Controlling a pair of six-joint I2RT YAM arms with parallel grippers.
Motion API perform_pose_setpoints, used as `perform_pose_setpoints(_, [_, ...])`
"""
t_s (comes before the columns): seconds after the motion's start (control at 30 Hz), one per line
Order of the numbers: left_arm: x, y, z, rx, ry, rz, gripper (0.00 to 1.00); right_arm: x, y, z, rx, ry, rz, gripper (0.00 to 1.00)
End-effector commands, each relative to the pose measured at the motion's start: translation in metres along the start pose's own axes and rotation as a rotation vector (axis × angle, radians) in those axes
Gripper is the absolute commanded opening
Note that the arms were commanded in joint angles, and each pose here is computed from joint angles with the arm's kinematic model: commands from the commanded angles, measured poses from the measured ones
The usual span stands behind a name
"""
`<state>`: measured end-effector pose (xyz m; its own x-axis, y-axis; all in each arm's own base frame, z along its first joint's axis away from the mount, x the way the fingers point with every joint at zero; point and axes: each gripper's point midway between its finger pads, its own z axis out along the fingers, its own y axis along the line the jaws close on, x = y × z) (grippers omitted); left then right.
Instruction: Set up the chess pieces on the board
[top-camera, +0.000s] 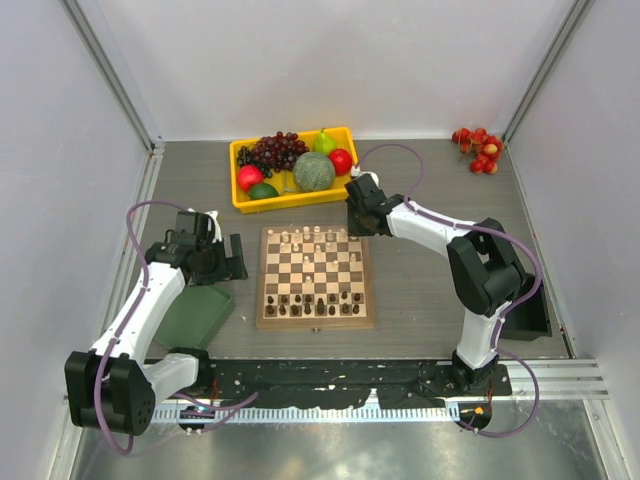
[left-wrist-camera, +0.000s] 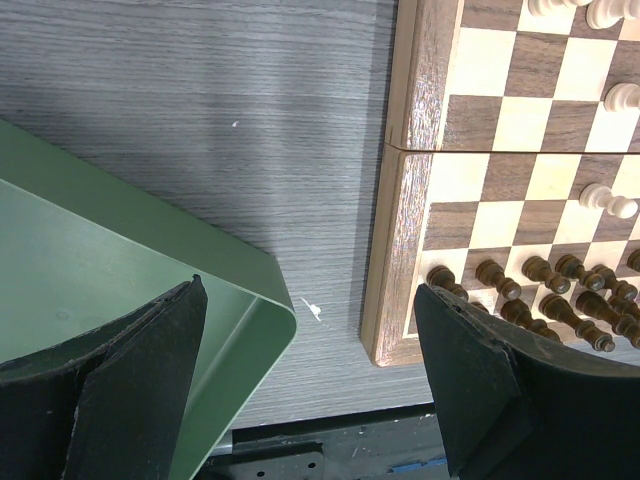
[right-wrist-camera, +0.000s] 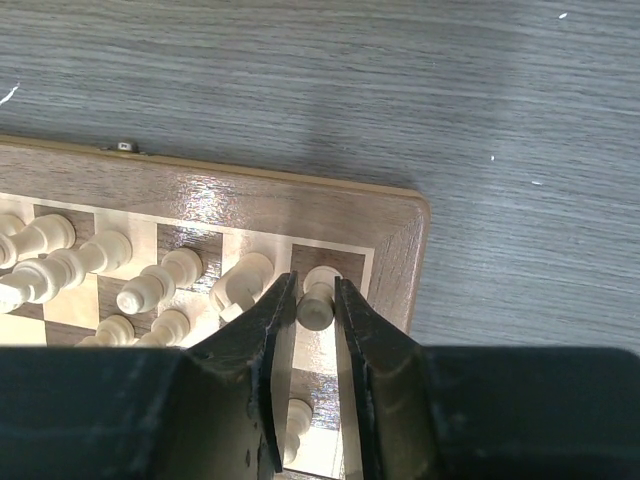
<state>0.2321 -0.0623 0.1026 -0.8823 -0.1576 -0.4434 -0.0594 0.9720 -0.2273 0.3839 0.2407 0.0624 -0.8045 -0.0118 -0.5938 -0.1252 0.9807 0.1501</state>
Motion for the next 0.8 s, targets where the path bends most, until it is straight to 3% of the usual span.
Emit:
perform_pose_setpoints(0.0, [-0.008, -0.005, -0.004, 0.027, -0.039, 0.009, 0.92, -0.014, 0.005, -0.004, -0.019, -0.037, -0.001, 0.31])
perform_pose_setpoints(0.4, [-0.010, -0.005, -0.003, 0.027, -0.037, 0.011, 0.92, -0.057, 0.013, -0.066, -0.077, -0.172, -0.001, 0.50])
perform_pose_setpoints(0.77, [-0.010, -0.006, 0.000, 0.030, -0.027, 0.011, 0.92, -0.003, 0.006, -0.071, -0.127, -0.066, 0.041, 0.54])
